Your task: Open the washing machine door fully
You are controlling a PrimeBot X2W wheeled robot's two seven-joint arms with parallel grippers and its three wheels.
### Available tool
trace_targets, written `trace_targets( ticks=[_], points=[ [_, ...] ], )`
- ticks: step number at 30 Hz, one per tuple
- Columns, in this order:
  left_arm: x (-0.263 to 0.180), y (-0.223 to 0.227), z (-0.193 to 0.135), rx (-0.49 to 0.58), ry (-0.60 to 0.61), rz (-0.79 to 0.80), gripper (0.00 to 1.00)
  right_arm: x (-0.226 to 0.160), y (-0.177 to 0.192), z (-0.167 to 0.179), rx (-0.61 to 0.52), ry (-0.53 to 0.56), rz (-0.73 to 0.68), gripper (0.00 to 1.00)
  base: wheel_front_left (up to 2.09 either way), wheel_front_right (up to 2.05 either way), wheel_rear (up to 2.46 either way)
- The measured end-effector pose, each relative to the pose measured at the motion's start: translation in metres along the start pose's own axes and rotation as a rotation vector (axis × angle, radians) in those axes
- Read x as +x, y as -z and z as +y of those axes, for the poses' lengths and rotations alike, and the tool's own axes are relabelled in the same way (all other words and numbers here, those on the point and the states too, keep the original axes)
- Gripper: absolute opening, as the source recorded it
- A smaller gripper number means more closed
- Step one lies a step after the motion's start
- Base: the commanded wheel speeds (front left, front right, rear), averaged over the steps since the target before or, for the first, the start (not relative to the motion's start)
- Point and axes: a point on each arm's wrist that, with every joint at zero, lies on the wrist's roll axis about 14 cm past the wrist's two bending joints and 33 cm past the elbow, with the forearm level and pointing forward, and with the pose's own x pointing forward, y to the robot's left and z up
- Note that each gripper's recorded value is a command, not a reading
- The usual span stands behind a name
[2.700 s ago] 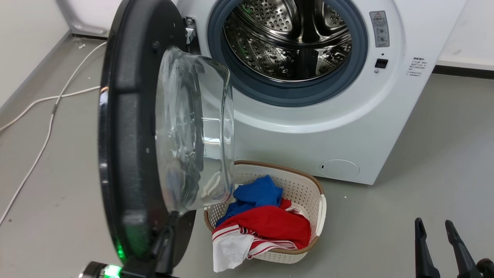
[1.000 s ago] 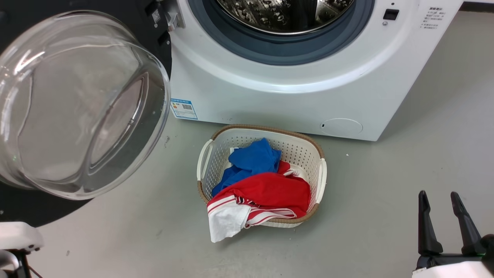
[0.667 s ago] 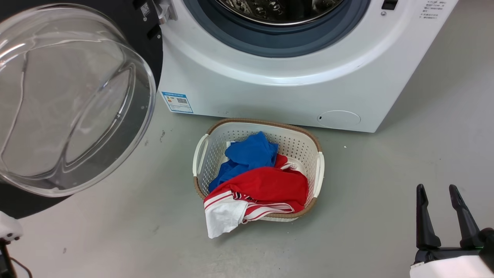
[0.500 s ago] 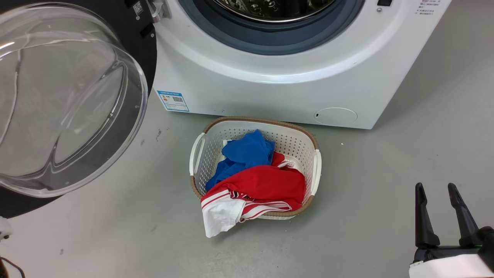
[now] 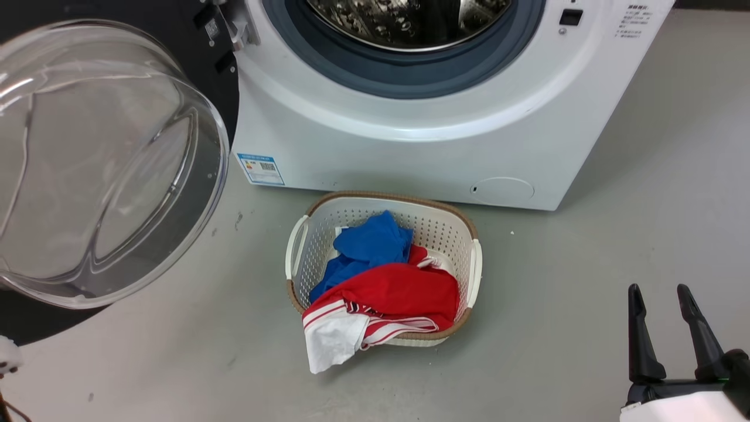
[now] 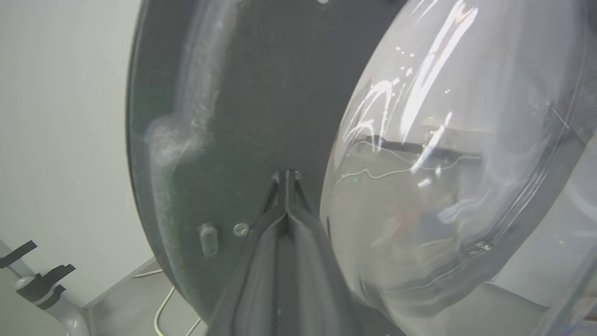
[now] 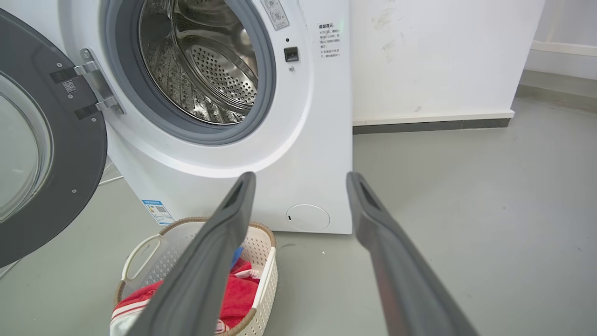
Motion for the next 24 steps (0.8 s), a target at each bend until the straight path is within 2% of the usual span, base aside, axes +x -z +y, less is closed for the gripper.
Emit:
trace_targets(
  ticks=[6,11,17,24],
  points=[
    [-0.013,-0.023,0.003,0.011,0.029,-0.074,0.00,-0.010,-0.008,0.001,-0.001,0.001,-0.019,1.00,0.00,0.00,0.00],
    [-0.025,-0.054,-0.007,0.014,0.095,-0.175,0.00,-0.019,-0.019,0.002,-0.002,0.000,-0.046,1.00,0.00,0.00,0.00],
    [-0.051,-0.089,-0.037,0.006,0.204,-0.293,0.00,-0.030,-0.032,0.006,-0.014,-0.012,-0.083,1.00,0.00,0.00,0.00],
    [-0.077,-0.105,-0.083,-0.036,0.360,-0.349,0.00,-0.038,-0.045,0.006,-0.026,-0.012,-0.121,1.00,0.00,0.00,0.00]
  ],
)
